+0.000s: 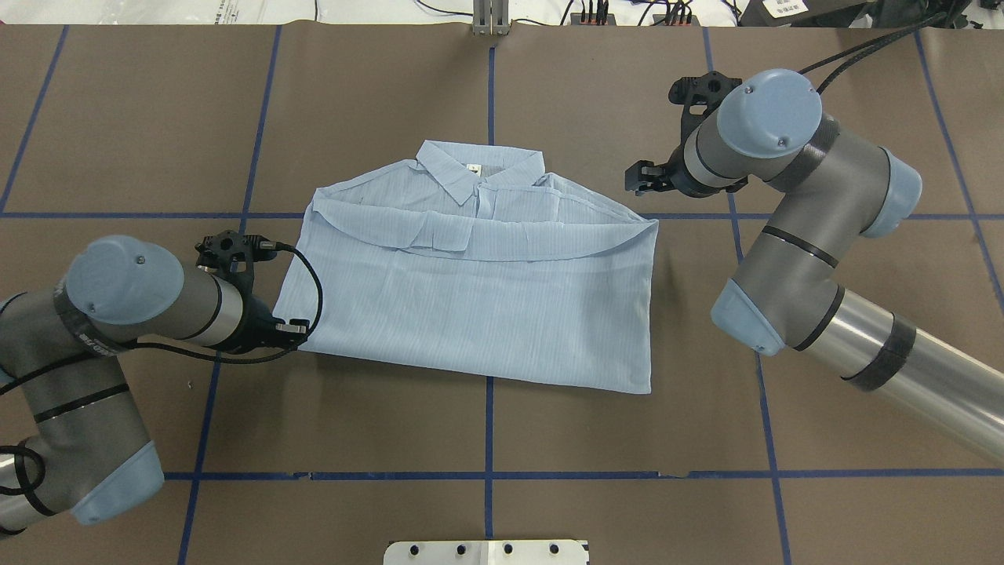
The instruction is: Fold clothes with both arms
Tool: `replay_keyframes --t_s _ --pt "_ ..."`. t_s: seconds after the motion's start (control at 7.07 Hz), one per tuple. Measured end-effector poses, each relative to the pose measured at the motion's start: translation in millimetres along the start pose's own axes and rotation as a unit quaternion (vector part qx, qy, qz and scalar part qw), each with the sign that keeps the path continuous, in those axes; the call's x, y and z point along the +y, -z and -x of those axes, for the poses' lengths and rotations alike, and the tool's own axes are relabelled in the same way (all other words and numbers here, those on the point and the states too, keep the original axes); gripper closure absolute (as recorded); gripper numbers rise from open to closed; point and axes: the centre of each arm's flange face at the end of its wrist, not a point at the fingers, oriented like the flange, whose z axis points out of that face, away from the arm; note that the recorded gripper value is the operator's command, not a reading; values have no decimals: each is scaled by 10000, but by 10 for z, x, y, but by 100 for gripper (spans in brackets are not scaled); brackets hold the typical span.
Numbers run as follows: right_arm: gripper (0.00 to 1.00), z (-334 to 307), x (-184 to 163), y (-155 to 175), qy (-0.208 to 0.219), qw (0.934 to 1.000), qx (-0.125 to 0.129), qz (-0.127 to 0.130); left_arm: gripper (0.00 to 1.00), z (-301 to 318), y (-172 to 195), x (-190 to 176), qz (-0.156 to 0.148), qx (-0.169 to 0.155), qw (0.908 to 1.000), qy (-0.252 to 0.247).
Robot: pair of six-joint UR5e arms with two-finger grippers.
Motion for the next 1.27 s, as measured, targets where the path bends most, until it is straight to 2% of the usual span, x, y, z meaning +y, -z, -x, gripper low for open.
replay_keyframes --t_s 0.28,0.71,0.85,0.99,1.13,1.27 --pt "0 24 2 6 0 10000 -15 0 100 468 7 -535 -282 -368 9987 -233" --pt "0 102 24 44 25 10000 -81 3 100 829 -162 -1887 -772 -882 9919 -491" --pt "0 143 41 75 41 9999 -121 -2 100 875 -275 -2299 -976 -934 9897 -484" --pt "0 170 49 97 48 9999 -146 -9 96 812 -335 -2721 -1162 -916 9879 -467" --pt "0 193 52 112 39 9999 -161 -13 1 676 -312 -3077 -1290 -891 9866 -443" --pt "0 230 47 127 26 9998 -180 -18 0 655 -268 -3231 -1393 -841 9848 -613"
